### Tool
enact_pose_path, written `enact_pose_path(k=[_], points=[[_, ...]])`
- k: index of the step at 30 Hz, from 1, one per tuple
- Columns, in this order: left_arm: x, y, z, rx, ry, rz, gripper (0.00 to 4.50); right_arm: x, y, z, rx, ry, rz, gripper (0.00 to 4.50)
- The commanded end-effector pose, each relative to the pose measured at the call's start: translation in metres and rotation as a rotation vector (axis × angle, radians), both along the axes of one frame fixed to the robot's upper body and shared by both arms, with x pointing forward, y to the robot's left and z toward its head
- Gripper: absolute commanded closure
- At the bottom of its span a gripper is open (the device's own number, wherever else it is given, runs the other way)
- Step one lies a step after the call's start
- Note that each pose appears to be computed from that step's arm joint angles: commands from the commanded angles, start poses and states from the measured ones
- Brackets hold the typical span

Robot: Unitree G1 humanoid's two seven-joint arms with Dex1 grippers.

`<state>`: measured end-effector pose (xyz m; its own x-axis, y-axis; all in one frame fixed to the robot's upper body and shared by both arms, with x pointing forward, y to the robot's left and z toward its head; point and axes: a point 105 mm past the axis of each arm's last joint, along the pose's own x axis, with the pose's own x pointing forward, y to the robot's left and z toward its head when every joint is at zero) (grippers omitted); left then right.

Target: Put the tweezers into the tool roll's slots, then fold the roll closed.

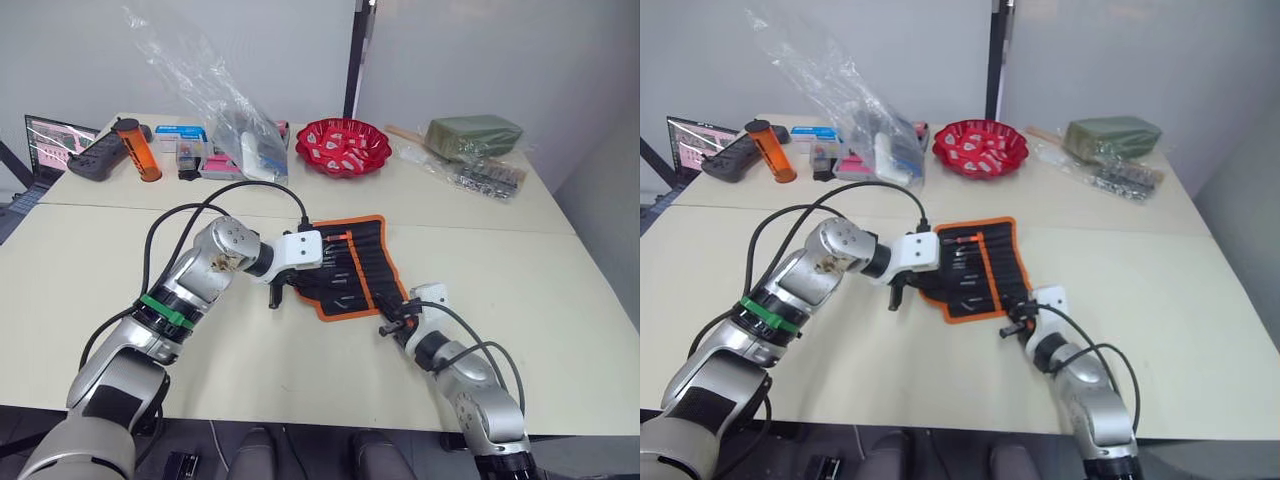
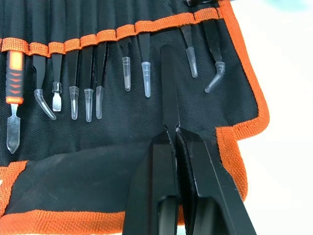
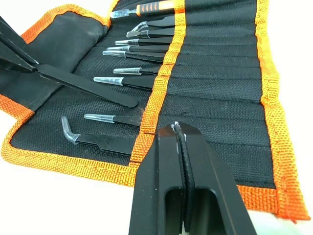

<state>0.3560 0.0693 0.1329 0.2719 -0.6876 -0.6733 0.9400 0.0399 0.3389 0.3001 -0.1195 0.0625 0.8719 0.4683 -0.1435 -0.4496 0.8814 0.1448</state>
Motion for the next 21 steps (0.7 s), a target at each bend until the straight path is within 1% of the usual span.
enact_pose_path(k=[1, 9, 13, 17, 21], points=[[0.008, -0.014, 0.013, -0.046, -0.066, -0.019, 4.48, -0.011, 0.006, -0.026, -0.002, 0.124, 0.033, 4.5], [0.012, -0.03, 0.006, -0.07, -0.076, -0.041, 4.48, -0.013, 0.01, -0.027, -0.011, 0.131, 0.069, 4.5], [0.011, -0.041, 0.002, -0.076, -0.074, -0.088, 4.48, -0.014, 0.013, -0.028, -0.018, 0.134, 0.088, 4.5], [0.011, -0.043, -0.005, -0.03, -0.088, -0.145, 4.48, -0.015, 0.014, -0.029, -0.023, 0.138, 0.097, 4.5], [0.015, -0.037, -0.004, -0.005, -0.112, -0.161, 4.48, -0.014, 0.013, -0.029, -0.026, 0.139, 0.098, 4.5]])
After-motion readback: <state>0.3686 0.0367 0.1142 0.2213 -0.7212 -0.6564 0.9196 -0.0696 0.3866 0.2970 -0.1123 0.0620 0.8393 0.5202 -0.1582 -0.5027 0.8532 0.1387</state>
